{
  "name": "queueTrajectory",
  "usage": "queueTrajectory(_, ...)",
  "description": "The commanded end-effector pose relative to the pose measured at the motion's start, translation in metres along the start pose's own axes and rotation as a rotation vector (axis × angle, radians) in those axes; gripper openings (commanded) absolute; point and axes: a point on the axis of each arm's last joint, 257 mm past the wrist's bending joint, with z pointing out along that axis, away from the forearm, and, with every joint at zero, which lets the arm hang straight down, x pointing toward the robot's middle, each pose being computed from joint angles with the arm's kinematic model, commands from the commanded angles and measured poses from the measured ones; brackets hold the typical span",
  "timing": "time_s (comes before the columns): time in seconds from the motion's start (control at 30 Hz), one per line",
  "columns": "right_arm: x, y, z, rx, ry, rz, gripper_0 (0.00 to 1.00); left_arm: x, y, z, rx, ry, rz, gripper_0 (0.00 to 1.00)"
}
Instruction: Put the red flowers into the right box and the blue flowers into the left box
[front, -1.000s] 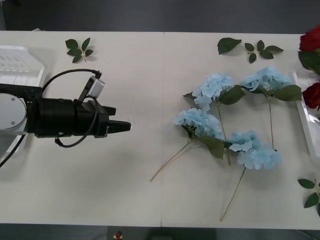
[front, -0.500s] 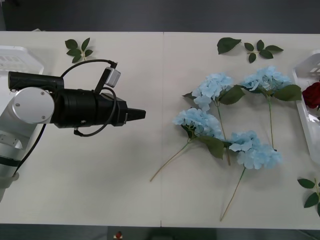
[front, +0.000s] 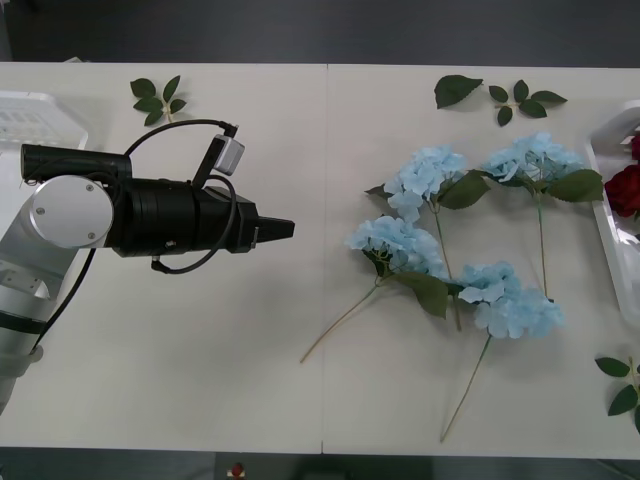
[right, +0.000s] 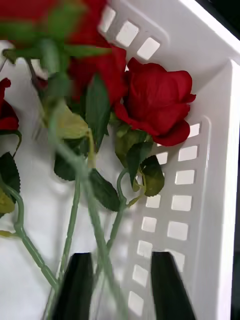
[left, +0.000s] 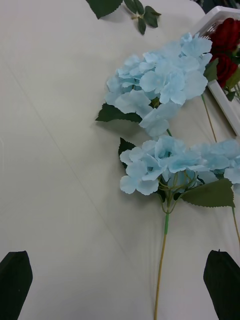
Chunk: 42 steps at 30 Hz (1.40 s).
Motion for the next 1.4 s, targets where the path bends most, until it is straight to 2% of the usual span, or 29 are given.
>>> queueTrajectory(0.03, -0.012, -0.020, -0.005, 0.031, -0.017, -0.003, 0.65, -0.013, -0.009, -0.001, 0.015, -0.009, 0.001, 1.00)
queueTrajectory(0.37, -0.032, 0.005, -0.013, -0.114, -0.011, 0.053, 0.69, -0.012, -0.009, -0.004, 0.025, -0.008, 0.058, 1.00)
queueTrajectory(0.53, -0.071, 0.036, -0.033, -0.283, -0.024, 0.179, 0.70, -0.011, -0.022, -0.016, 0.102, -0.031, 0.122, 1.00)
queueTrajectory(0.77, -0.118, 0.092, -0.061, -0.457, 0.028, 0.346, 0.71, -0.014, -0.042, -0.035, 0.207, -0.103, 0.213, 1.00)
queueTrajectory(0.97, -0.138, 0.129, -0.077, -0.479, 0.112, 0.408, 0.76, -0.018, -0.044, -0.043, 0.221, -0.149, 0.311, 1.00)
queueTrajectory(1.1, -0.142, 0.155, -0.083, -0.469, 0.172, 0.388, 0.81, -0.018, -0.041, -0.048, 0.216, -0.177, 0.364, 1.00)
queueTrajectory(1.4, -0.147, 0.196, -0.083, -0.438, 0.290, 0.336, 0.84, -0.017, -0.047, -0.051, 0.237, -0.211, 0.370, 1.00)
